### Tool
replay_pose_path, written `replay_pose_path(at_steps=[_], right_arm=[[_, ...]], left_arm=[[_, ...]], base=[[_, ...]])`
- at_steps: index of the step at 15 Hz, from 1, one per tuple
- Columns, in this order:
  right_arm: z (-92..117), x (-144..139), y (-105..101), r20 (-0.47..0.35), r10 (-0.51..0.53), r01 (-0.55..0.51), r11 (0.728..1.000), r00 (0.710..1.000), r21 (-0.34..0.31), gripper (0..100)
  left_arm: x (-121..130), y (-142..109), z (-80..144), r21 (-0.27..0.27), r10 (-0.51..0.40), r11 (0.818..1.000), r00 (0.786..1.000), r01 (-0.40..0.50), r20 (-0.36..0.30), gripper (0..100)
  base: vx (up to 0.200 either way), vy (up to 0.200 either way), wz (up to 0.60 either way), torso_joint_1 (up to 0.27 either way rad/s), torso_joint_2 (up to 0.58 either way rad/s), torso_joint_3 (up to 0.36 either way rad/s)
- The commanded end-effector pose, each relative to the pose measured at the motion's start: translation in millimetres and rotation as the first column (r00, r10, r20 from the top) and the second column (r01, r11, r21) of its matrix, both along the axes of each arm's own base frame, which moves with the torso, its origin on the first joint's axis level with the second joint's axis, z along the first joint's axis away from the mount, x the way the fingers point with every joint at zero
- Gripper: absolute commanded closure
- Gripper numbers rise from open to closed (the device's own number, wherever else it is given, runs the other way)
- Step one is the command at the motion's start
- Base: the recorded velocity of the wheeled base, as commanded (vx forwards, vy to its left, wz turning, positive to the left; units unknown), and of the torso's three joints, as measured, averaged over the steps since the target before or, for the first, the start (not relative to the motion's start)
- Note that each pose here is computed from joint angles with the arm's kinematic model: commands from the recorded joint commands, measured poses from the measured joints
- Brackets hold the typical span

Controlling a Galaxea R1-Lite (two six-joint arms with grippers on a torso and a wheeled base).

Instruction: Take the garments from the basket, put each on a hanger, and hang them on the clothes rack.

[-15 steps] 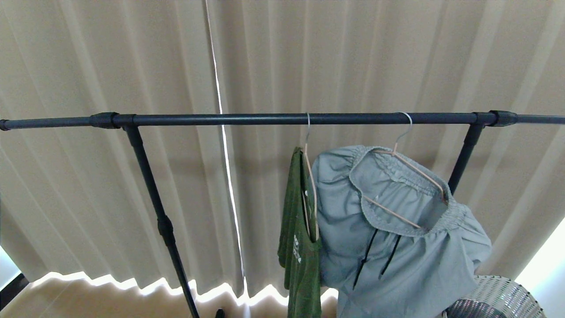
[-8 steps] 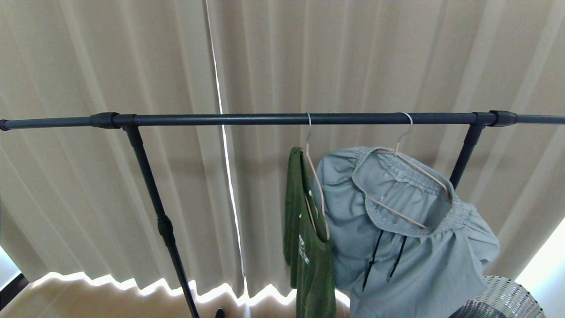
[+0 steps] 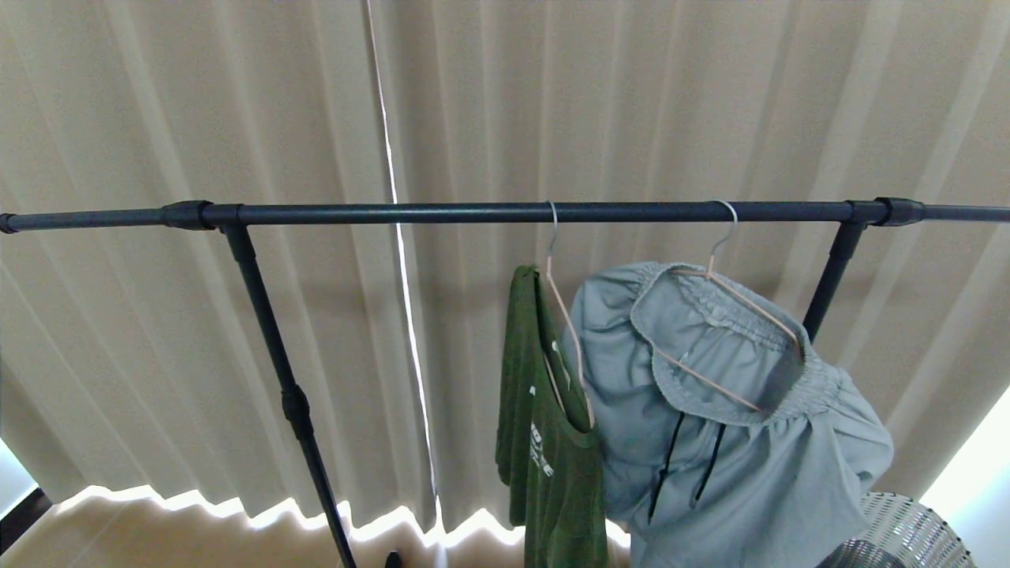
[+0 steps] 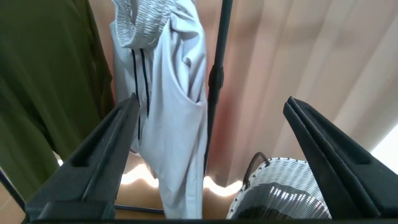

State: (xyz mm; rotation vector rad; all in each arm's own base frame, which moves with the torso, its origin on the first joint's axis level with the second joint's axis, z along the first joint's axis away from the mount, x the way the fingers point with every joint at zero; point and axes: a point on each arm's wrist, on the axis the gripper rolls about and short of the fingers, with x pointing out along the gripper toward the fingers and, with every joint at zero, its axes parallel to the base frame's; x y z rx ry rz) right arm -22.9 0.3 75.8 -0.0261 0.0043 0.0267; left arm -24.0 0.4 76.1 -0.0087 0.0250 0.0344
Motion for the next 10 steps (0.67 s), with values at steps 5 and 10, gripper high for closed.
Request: replay_pose_path(at_steps=[5,10], right_arm=[[0.4,-0.1,0.0,0.002,0.001,-0.001,1.0,1.0,0.0,0],[0.2,-0.1,0.0,0.0,0.003,-0.002,1.0,1.0,0.011,0]], left_arm=[[0.0,0.0,0.0,0.0,0.001,1.0,1.0,-0.001,0.001,0],[0.0,0.0,0.0,0.0,0.001,1.0,1.0,-0.001,0.001,0]], base=[[0.0,0.0,0.0,0.0,0.0,0.0],[0.0,0.0,0.0,0.0,0.0,0.0]])
